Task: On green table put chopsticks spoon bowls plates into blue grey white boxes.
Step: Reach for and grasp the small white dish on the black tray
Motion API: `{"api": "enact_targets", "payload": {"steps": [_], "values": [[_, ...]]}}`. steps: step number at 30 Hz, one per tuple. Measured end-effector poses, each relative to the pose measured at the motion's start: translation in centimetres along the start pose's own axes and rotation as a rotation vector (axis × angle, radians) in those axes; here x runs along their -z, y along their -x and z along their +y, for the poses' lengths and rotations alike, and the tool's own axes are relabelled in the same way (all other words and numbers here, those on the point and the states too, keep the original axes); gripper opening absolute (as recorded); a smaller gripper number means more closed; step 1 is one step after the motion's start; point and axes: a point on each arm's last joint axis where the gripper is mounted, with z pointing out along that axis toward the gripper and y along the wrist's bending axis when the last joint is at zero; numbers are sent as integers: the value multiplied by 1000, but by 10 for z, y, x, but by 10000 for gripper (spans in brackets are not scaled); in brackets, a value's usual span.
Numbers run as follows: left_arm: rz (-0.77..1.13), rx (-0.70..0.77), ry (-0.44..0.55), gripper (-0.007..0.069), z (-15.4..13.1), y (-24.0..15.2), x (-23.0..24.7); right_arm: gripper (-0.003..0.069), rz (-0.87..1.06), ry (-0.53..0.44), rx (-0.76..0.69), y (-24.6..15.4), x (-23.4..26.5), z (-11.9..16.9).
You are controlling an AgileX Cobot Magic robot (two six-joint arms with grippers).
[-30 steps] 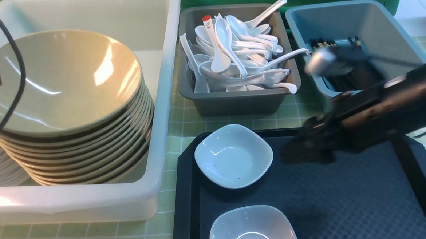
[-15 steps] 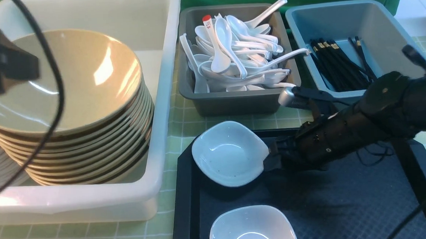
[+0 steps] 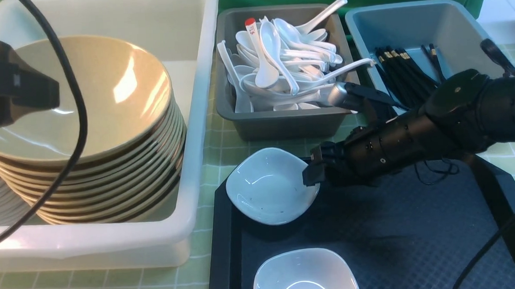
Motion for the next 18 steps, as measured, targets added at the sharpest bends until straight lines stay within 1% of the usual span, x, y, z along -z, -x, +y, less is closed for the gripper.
{"api": "enact_targets", "payload": {"steps": [3,5,6,7,8,9,10,11,15,17,18], "values": [[0,3,-5,554,0,0,0,424,0,8,-1,3,-8,-2],[1,2,-4,554,0,0,0,331,3,11,2,8,-18,-4],[1,2,-4,554,0,0,0,321,6,10,1,8,-20,-5],[3,1,-2,554,0,0,0,248,10,11,-1,9,-24,-6],[6,1,-2,554,0,-1,0,189,14,11,-3,9,-26,-7],[6,1,-2,554,0,-1,0,165,16,12,-4,9,-26,-7],[8,0,-2,554,0,-1,0,99,24,21,-8,9,-27,-7],[10,0,-2,554,0,-1,0,87,31,30,-9,9,-26,-6],[19,0,-2,554,0,-2,0,83,56,55,16,9,-15,-9],[26,0,-3,554,0,-2,0,67,55,57,32,9,-2,-10],[34,1,-5,554,-1,-3,0,56,38,52,64,11,16,-10]]}}
